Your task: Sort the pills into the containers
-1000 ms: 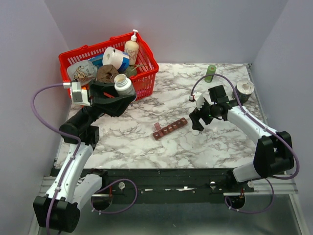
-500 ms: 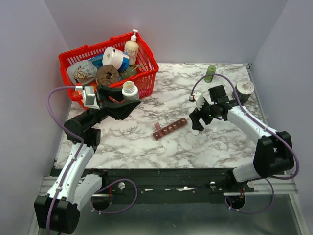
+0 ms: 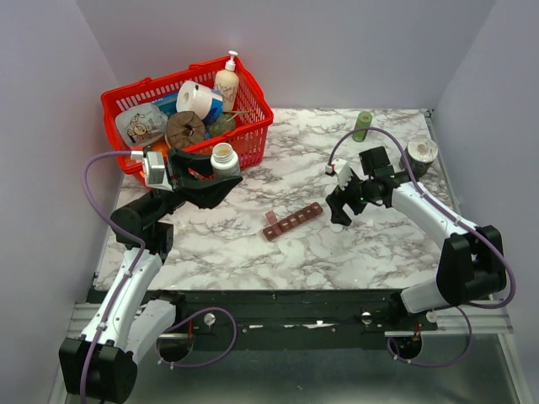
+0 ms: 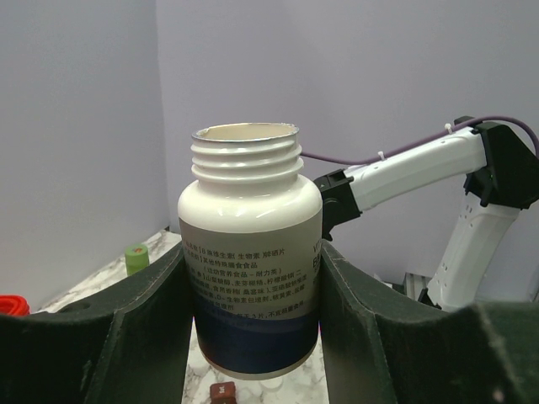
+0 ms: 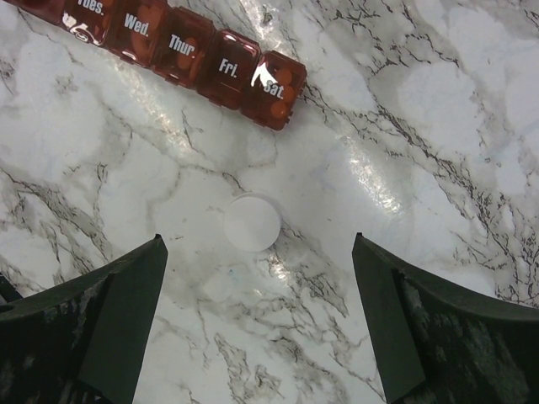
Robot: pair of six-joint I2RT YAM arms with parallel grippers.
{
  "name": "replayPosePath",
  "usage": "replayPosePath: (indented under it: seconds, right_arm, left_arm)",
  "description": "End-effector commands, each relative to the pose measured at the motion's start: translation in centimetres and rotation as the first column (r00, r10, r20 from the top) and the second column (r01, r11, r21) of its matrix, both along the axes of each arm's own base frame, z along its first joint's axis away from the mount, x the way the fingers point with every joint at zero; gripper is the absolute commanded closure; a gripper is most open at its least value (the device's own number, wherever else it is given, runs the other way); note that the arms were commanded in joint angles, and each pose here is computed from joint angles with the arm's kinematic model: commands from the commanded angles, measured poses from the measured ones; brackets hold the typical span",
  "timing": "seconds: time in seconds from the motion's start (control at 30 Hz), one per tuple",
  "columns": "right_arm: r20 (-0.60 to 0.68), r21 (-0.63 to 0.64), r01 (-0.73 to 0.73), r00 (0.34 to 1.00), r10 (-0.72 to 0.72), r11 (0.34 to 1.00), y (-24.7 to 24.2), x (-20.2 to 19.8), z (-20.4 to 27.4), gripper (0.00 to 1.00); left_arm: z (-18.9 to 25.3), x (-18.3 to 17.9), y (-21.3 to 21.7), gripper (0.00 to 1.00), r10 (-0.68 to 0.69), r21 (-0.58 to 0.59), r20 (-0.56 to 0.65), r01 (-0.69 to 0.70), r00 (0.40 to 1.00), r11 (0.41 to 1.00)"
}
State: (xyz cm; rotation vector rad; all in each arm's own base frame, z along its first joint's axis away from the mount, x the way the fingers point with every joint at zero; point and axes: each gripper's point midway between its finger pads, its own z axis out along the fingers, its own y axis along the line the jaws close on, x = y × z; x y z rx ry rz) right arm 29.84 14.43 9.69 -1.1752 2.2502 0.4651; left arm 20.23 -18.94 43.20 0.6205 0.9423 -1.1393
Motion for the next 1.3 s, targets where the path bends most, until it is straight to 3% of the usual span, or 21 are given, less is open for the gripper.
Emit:
replayPosePath:
  seconds: [0.0,0.4,0.47,0.5,0.53,0.6,0.63,0.73,0.83,0.9,0.93,1.0,1.03,1.1,1.17,1.2,1.27]
  right_arm:
    - [-0.006,0.019,-0.023,1.000,0.023,1.000,0.1,-0.4,0.4,0.00]
    - [-0.015,0.023,-0.031,0.999,0.031,0.999,0.2,-0.5,0.3,0.00]
    - [-0.018,0.024,-0.030,0.999,0.030,0.999,0.2,-0.4,0.3,0.00]
    - [-0.022,0.022,-0.031,0.999,0.032,0.999,0.2,-0.4,0.1,0.00]
    - [-0.021,0.022,-0.031,0.999,0.031,0.999,0.3,-0.4,0.2,0.00]
    - [-0.023,0.019,-0.031,0.999,0.032,0.999,0.2,-0.5,0.2,0.00]
    - [-0.023,0.021,-0.032,0.999,0.032,0.999,0.2,-0.5,0.2,0.00]
    - [-0.018,0.025,-0.033,0.999,0.034,0.999,0.2,-0.7,0.4,0.00]
    - [-0.013,0.028,-0.036,0.999,0.037,0.999,0.3,-0.7,0.5,0.00]
    - [-0.020,0.032,-0.039,0.999,0.040,0.999,0.4,-0.8,0.4,0.00]
    - [-0.022,0.035,-0.039,0.999,0.040,0.999,0.4,-0.8,0.5,0.00]
    - [-0.028,0.035,-0.040,0.999,0.041,0.999,0.4,-0.9,0.3,0.00]
    - [-0.025,0.037,-0.041,0.999,0.042,0.998,0.4,-0.8,0.4,0.00]
    - [-0.035,0.039,-0.041,0.998,0.042,0.998,0.5,-0.9,0.3,0.00]
    - [-0.039,0.039,-0.043,0.998,0.044,0.998,0.5,-0.9,0.2,0.00]
    - [-0.034,0.038,-0.045,0.998,0.046,0.998,0.5,-0.9,0.3,0.00]
    - [-0.037,0.038,-0.045,0.998,0.047,0.998,0.5,-1.0,0.2,0.00]
  left_arm:
    - [0.8,-1.4,0.1,1.00,-0.006,0.003,0.097,0.006,0.995,1.000]
    - [1.3,-1.4,0.0,1.00,-0.015,-0.005,0.109,0.016,0.994,1.000]
    - [2.6,-1.8,0.4,1.00,-0.009,-0.055,0.148,0.018,0.989,0.998]
    - [3.0,-1.7,0.5,1.00,-0.034,-0.100,0.106,0.044,0.994,0.994]
    - [4.3,-2.7,0.9,1.00,-0.038,-0.147,0.170,0.063,0.985,0.987]
    - [6.3,-2.4,2.2,1.00,-0.048,-0.313,0.148,0.093,0.988,0.945]
    - [7.4,-4.1,3.0,1.00,-0.128,-0.394,0.170,0.186,0.977,0.900]
    - [9.1,-2.9,6.3,1.00,-0.154,-0.637,0.092,0.177,0.984,0.750]
    - [10.3,-3.0,9.0,1.00,-0.145,-0.758,0.080,0.155,0.986,0.634]
    - [10.8,-3.4,10.5,1.00,-0.216,-0.825,0.069,0.177,0.974,0.537]
    - [11.3,-4.3,10.6,1.00,-0.226,-0.823,0.097,0.206,0.969,0.530]
    - [11.9,-5.6,9.1,1.00,-0.138,-0.728,0.124,0.185,0.983,0.660]
    - [10.9,-3.6,8.5,1.00,-0.135,-0.711,0.031,0.117,0.990,0.693]
    - [10.3,-4.4,8.0,1.00,-0.271,-0.711,0.082,0.247,0.959,0.659]
    - [11.1,-5.9,5.7,1.00,-0.244,-0.577,0.138,0.278,0.960,0.768]
    - [10.9,-5.8,5.3,1.00,-0.196,-0.551,0.144,0.243,0.970,0.798]
    - [10.0,-5.8,4.7,1.00,-0.224,-0.498,0.151,0.270,0.963,0.824]
